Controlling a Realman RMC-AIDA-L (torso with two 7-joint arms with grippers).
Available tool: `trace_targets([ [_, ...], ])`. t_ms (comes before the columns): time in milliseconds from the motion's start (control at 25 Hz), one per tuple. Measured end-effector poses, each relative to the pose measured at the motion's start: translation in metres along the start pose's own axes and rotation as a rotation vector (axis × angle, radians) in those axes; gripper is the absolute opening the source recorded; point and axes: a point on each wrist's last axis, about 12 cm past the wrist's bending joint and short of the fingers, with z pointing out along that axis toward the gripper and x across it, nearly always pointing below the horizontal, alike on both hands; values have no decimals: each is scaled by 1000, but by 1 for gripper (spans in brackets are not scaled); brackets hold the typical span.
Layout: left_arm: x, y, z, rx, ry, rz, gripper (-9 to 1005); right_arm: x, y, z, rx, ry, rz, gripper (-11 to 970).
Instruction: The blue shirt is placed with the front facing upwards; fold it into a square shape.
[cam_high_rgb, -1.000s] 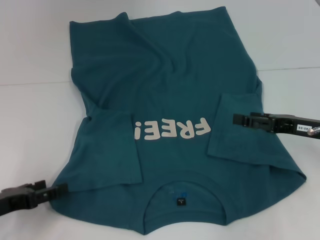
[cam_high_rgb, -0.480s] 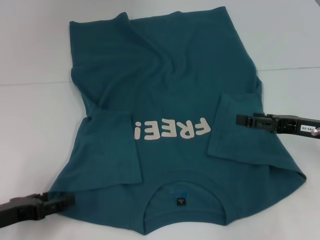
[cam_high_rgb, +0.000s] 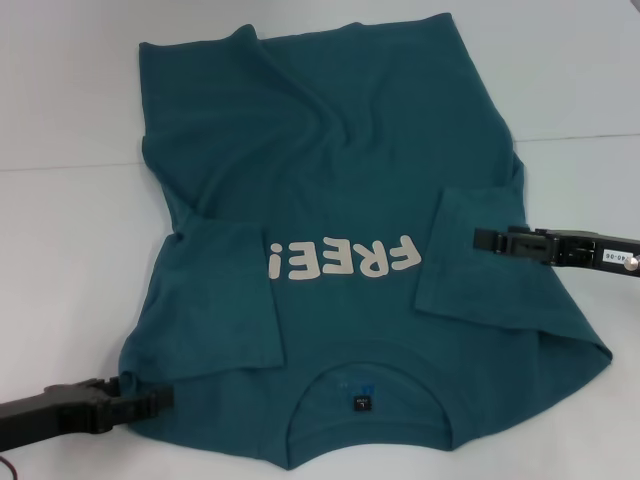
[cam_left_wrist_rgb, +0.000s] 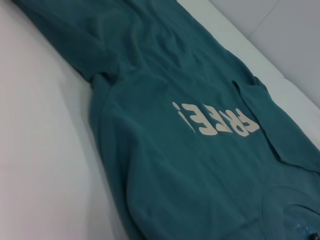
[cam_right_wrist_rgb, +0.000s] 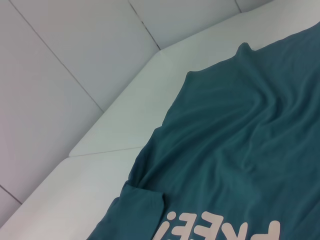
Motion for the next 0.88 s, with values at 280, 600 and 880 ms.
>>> trace_targets([
  [280, -2, 0, 1, -4, -1, 2, 878, 0, 0, 0, 2, 0, 1, 925],
  [600, -4, 2, -2, -15, -2, -5, 878, 0, 0, 0, 1, 0, 2, 925],
  [880, -7, 7, -9, -53, -6, -18, 877, 1, 0, 0, 1, 1, 4, 924],
])
